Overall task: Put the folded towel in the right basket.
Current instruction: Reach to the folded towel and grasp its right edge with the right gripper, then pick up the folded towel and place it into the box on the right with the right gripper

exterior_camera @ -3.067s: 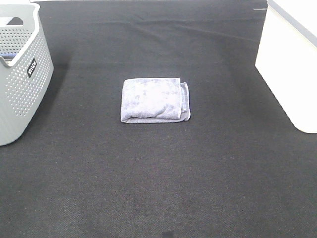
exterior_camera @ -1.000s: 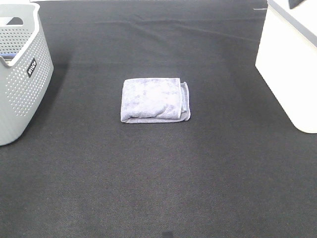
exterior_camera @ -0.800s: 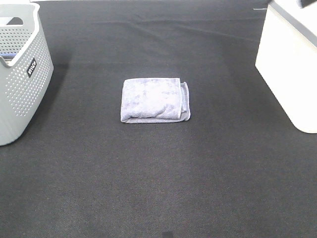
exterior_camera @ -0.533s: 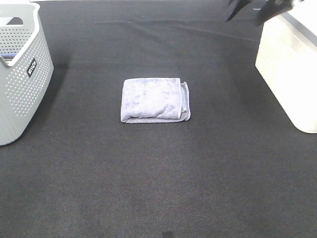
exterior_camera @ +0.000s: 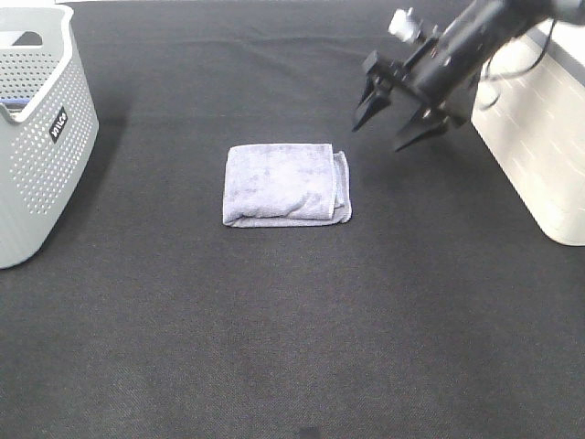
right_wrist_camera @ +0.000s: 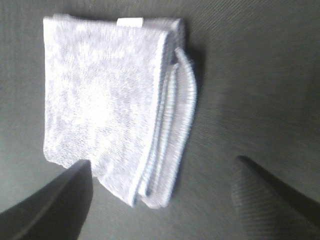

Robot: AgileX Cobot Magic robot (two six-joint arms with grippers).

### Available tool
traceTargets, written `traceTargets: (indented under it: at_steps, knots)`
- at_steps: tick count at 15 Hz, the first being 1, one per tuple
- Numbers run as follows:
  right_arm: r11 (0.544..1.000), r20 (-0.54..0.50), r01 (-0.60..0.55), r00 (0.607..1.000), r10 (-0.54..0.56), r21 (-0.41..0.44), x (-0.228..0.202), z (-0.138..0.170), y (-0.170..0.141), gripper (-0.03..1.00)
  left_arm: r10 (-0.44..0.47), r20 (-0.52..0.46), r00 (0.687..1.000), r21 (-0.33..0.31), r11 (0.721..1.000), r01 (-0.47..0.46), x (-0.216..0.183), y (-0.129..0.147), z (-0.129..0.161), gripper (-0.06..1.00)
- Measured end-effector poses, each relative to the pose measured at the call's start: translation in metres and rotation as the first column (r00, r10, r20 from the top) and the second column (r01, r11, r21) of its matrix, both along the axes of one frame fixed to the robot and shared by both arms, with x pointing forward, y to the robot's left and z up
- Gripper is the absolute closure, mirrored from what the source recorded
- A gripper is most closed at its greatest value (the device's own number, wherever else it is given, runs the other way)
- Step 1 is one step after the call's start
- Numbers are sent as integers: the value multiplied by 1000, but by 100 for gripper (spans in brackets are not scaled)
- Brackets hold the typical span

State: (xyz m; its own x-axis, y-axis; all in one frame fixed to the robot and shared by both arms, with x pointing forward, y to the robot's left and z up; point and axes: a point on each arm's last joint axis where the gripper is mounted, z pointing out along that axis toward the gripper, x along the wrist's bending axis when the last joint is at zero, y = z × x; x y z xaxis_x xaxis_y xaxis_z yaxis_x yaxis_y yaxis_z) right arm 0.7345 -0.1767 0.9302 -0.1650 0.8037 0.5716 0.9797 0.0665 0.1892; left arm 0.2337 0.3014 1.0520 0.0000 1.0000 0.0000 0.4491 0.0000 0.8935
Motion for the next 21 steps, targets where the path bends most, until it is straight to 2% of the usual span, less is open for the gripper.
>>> traceTargets:
  at_steps: [1, 3, 7, 12, 13, 14, 15, 16, 17, 18, 21]
  knots:
    - [1000, 0, 0, 1000, 0, 0, 0, 0, 0, 24, 0, 0, 1000, 0, 1000, 0, 0, 0, 0, -3]
    - [999, -33, -14, 999, 15, 33, 2, -24, 3, 24, 0, 0, 1000, 0, 1000, 0, 0, 0, 0, -3]
    - [998, -58, -57, 997, 59, 30, 2, -55, 11, 24, 0, 0, 1000, 0, 1000, 0, 0, 0, 0, -3]
    - [992, -41, -103, 993, 106, 71, -3, -65, 39, 27, 0, 0, 1000, 0, 1000, 0, 0, 0, 0, -3]
    - [991, -25, -116, 993, 118, 67, -4, -66, 47, 31, 0, 0, 1000, 0, 1000, 0, 0, 0, 0, -3]
    - [991, -12, -118, 993, 119, 60, -4, -68, 54, 40, 0, 0, 1000, 0, 1000, 0, 0, 0, 0, -3]
    - [992, -6, -114, 993, 115, 54, -4, -72, 58, 56, 0, 0, 1000, 0, 1000, 0, 0, 0, 0, -3]
    - [992, -6, -114, 993, 115, 54, -4, -72, 58, 56, 0, 0, 1000, 0, 1000, 0, 0, 0, 0, -3]
    - [993, -2, -107, 994, 108, 50, -4, -74, 58, 74, 0, 0, 1000, 0, 1000, 0, 0, 0, 0, -3]
    - [993, -2, -107, 994, 107, 47, -4, -74, 59, 87, 0, 0, 1000, 0, 1000, 0, 0, 0, 0, -3]
    - [992, 18, -128, 992, 128, 5, -4, -69, 57, 88, 0, 0, 1000, 0, 1000, 0, 0, 0, 0, -3]
